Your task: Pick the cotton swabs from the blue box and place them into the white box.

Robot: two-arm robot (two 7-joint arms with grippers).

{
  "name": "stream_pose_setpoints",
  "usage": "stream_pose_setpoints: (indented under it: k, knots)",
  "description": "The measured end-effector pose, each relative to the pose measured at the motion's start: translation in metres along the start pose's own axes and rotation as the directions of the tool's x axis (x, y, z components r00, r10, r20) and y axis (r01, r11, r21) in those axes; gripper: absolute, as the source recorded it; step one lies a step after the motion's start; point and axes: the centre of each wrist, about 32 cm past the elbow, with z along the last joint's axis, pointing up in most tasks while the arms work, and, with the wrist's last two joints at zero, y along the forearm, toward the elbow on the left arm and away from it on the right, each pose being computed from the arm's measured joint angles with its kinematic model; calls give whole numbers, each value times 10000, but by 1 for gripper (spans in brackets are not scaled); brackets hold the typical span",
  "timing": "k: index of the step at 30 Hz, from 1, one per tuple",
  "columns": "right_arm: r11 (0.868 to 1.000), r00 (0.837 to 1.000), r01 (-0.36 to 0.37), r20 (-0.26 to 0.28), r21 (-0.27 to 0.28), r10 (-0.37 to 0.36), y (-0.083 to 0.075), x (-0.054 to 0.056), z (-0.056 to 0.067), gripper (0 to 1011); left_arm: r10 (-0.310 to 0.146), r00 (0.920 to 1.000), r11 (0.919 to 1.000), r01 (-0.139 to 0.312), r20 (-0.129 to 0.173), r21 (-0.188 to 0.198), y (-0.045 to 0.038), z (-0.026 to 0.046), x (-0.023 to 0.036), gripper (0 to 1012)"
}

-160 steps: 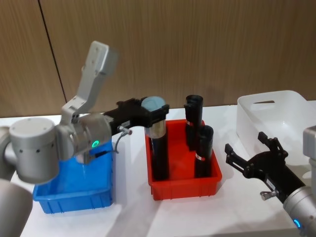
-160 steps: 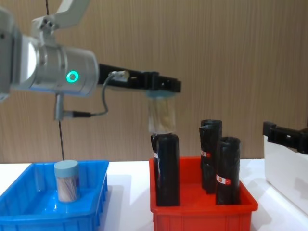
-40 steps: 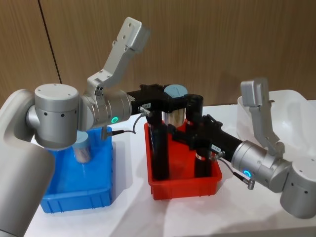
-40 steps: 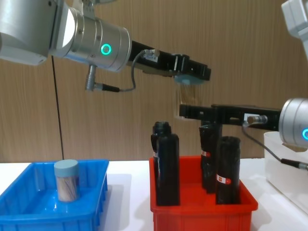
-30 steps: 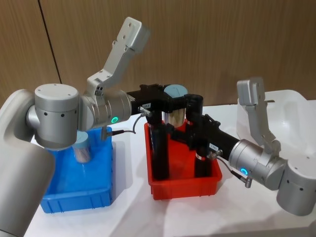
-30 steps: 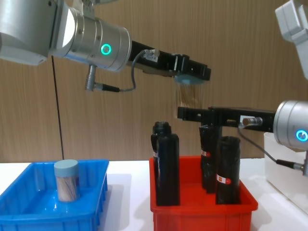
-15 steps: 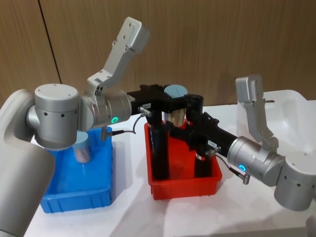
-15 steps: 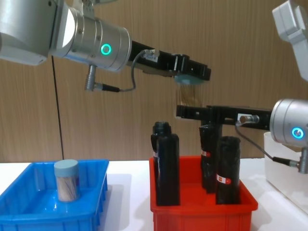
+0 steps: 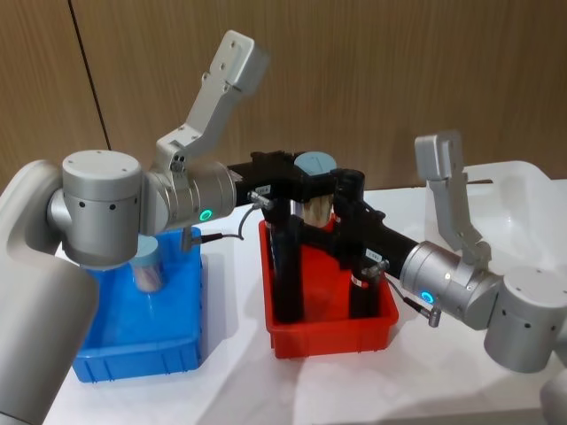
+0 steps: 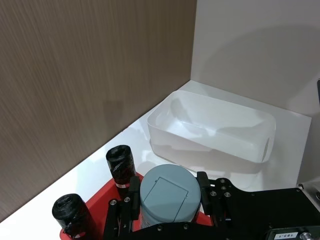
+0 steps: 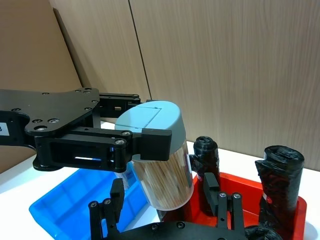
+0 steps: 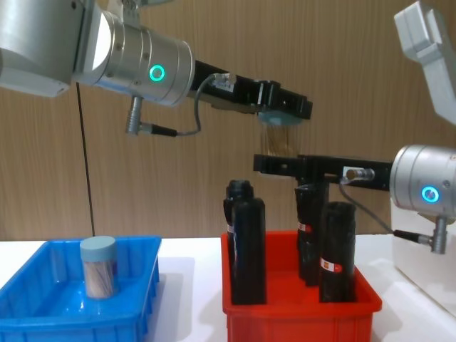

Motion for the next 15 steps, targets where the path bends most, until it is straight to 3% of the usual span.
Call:
stream_pose_setpoints:
  k: [7,15]
  knots:
    - [9999,9999,-98,-62,-26,97,48,0,-7,1002,1,10000,10000,-1,0,0,0,0,0,689]
    - [9999,9999,-123,-101,13,123,96,11,2,812,0,10000,10000,0,0,0,0,0,0,689]
